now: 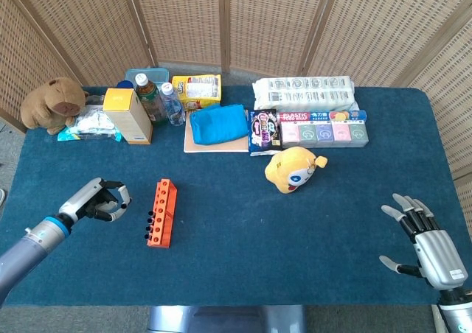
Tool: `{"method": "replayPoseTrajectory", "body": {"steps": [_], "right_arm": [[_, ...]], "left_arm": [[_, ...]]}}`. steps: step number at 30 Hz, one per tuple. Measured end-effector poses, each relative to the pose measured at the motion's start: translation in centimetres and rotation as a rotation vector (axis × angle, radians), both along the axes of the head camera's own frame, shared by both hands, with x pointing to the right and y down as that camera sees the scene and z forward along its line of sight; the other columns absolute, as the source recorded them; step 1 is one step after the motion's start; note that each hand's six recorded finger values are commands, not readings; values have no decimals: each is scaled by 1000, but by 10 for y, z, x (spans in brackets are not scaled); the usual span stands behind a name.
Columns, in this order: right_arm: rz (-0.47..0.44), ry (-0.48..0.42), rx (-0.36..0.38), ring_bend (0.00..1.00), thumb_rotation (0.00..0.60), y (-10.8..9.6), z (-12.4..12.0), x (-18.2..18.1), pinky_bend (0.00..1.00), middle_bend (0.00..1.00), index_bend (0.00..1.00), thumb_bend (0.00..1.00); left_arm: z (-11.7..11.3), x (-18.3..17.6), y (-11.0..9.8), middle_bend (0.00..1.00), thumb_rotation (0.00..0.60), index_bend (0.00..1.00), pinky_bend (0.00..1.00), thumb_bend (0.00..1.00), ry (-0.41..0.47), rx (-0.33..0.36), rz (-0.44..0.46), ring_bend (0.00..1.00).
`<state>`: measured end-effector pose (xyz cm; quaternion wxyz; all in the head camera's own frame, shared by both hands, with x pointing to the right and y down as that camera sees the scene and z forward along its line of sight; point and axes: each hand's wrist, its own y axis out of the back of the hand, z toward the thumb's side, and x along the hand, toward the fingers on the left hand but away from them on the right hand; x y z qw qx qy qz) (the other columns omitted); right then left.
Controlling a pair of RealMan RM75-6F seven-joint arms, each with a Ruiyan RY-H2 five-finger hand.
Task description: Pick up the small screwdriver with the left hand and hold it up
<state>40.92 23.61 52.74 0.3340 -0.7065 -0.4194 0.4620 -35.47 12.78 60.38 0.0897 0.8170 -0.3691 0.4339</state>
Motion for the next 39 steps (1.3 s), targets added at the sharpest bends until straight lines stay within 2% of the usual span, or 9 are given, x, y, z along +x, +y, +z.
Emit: {"method": "replayPoseTrajectory", "body": {"steps": [9, 17, 23, 39], "right_arm": [[5, -8, 4, 0, 600, -1, -2, 1, 0, 51, 164, 59], [0, -6, 0, 0, 600, -1, -1, 1, 0, 52, 164, 59], [-5, -1, -4, 0, 600, 0, 0, -1, 0, 53, 164, 59], [-6, 3, -3, 0, 600, 0, 1, -2, 0, 53, 164, 59]], "left_arm": [[7, 10, -7, 1000, 600, 582, 1000, 405, 55, -78, -26, 1000], [15, 16, -5, 1000, 600, 582, 1000, 405, 154, -131, -152, 1000], [14, 16, -1, 1000, 600, 582, 1000, 403, 215, -160, -212, 1000], [11, 5, 0, 1000, 600, 582, 1000, 402, 156, -232, -251, 1000]]}}
